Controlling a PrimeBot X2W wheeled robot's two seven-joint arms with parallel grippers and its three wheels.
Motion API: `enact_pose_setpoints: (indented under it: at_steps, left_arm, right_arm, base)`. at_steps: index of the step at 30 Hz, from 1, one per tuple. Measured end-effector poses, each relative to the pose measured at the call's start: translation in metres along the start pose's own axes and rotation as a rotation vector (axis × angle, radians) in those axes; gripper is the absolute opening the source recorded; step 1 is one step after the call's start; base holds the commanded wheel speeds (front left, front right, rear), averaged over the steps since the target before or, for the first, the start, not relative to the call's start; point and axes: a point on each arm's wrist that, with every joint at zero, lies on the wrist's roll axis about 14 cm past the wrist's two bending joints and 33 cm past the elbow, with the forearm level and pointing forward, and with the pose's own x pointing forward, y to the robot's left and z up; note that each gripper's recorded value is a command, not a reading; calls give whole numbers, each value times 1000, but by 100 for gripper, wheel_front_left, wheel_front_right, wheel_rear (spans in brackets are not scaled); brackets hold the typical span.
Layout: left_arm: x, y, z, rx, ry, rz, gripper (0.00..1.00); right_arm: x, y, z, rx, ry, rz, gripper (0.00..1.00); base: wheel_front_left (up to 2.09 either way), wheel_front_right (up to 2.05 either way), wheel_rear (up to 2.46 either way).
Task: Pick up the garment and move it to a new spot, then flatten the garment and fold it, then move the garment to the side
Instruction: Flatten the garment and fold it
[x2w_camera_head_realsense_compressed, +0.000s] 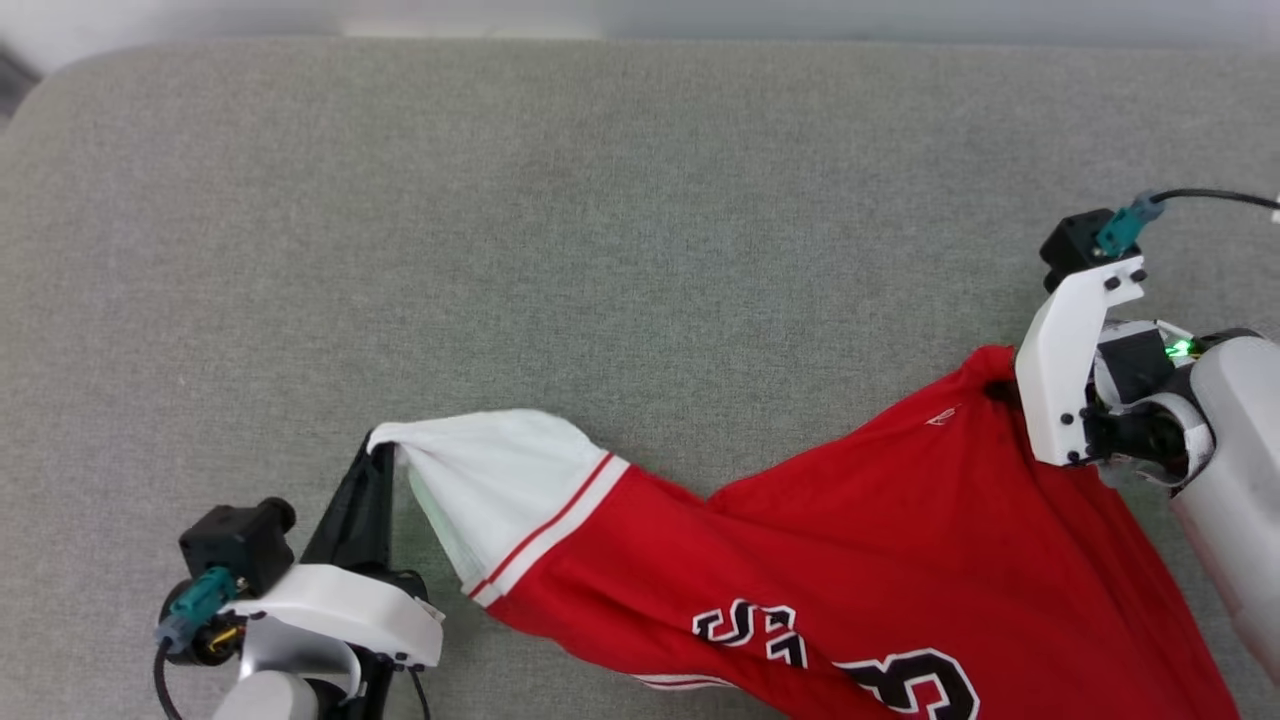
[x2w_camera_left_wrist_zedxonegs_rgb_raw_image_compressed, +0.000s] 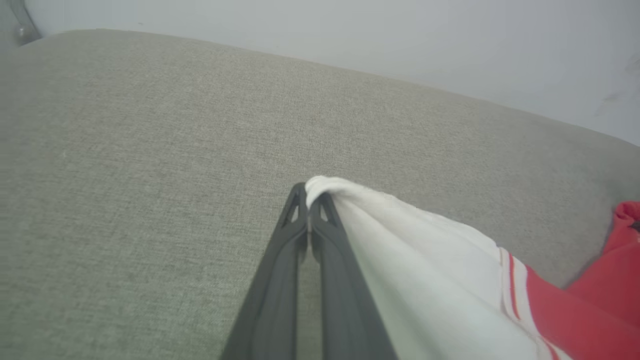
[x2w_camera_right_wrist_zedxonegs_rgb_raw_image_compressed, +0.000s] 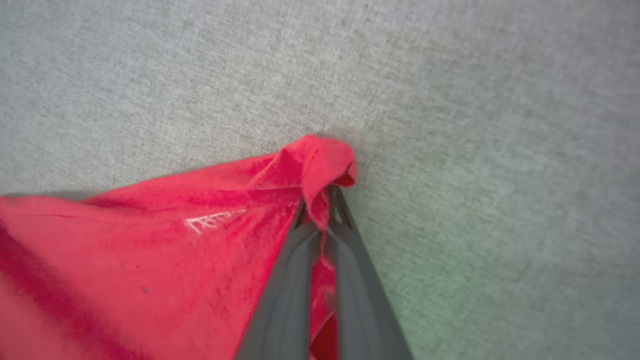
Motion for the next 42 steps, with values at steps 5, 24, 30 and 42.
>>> enact_pose_setpoints:
  at_steps: [5,24,30,42]
  left_arm:
    - [7,-1,33,39,-74,-26,0]
    - [87,-67,214,14,-405,-212,0]
    - [119,-77,273,36,-511,-217,0]
    - [168,-91,377,44,-741,-223,0]
  right_arm:
    - [-30,-9,38,-48,-218,-71,0]
    - [-195,-48,147,-59,-945,-285,0]
    - [-234,-58,192,-61,-1120,-322,0]
    - [-291,-75,284,-88,-1382,-360,0]
  base:
    - [0,0,0]
    - [0,0,0]
    - [0,0,0]
    - [0,0,0]
